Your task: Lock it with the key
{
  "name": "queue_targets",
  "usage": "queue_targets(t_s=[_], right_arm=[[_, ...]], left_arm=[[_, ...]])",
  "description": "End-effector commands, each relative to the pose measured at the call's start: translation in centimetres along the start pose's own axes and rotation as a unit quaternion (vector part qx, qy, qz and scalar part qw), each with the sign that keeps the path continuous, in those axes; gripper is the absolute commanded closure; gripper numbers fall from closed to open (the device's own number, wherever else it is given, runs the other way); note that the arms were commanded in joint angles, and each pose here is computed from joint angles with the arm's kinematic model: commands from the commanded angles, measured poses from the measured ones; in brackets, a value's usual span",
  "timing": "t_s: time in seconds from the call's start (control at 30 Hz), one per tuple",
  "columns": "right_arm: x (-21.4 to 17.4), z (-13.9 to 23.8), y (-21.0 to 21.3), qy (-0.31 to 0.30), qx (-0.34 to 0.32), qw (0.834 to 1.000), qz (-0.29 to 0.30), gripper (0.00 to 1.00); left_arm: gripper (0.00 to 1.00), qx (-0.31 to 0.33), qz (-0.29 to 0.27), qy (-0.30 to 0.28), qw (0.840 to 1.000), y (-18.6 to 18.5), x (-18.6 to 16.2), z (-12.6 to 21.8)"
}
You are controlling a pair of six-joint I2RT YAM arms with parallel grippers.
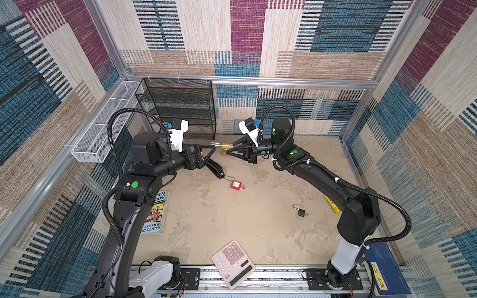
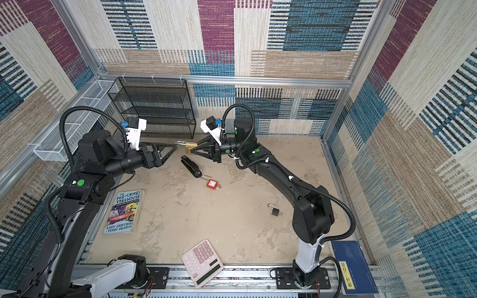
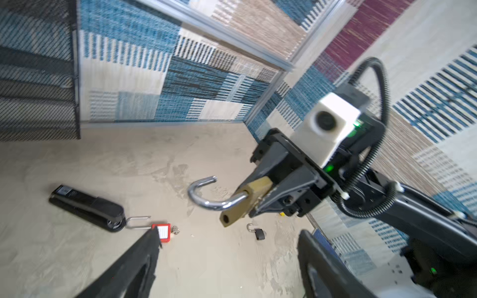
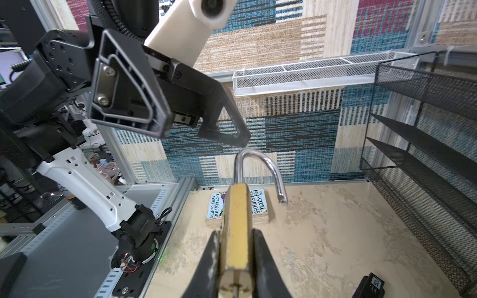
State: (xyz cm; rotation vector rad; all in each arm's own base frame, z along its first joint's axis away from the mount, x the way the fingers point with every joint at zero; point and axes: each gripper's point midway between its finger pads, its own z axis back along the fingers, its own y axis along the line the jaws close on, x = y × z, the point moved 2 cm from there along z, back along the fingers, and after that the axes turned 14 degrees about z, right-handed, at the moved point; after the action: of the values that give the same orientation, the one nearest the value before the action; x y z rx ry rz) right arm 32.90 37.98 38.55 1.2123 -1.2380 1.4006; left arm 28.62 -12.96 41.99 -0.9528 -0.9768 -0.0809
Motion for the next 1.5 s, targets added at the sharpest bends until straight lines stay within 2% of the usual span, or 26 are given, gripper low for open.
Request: queue_targets(t_s=[0.0, 0.23, 0.53, 0.97, 1.2, 1.37, 1.47], right_arm=[[1.1, -0.1, 0.2, 0.000, 0.024, 1.000, -0.004, 1.00], [3.0, 1.0, -0.1, 0.004, 0.028, 1.000, -0.005, 1.00], [3.9, 2.1, 0.6, 0.001, 0.039, 0.999, -0.017, 1.00], [4.8, 2.5, 2.0, -0.009, 0.075, 0.997, -0.026, 1.00], [5.6, 2.3, 1.8, -0.017, 0.086, 0.996, -0.026, 1.00], [6.1, 2.2, 1.5, -0.021, 0.090, 0.995, -0.022, 1.00], [6.2, 2.1, 1.2, -0.024, 0.091, 0.995, -0.020, 1.00]], left_arm=[[0.17, -0.089, -0.089, 0.009, 0.992, -2.5, -0.2, 0.0], [0.14, -0.124, -0.148, -0.023, 0.981, -3.7, 0.2, 0.5], [0.14, -0.131, -0.156, -0.062, 0.977, -3.5, 0.9, 0.2], [0.16, -0.147, -0.133, -0.088, 0.976, -3.7, 2.6, -0.4], [0.26, -0.162, -0.061, -0.052, 0.984, -3.2, 2.8, -1.8], [0.30, -0.165, -0.056, -0.056, 0.983, -3.3, 3.1, -1.8], [0.36, -0.156, -0.052, -0.056, 0.985, -3.2, 3.1, -1.8]])
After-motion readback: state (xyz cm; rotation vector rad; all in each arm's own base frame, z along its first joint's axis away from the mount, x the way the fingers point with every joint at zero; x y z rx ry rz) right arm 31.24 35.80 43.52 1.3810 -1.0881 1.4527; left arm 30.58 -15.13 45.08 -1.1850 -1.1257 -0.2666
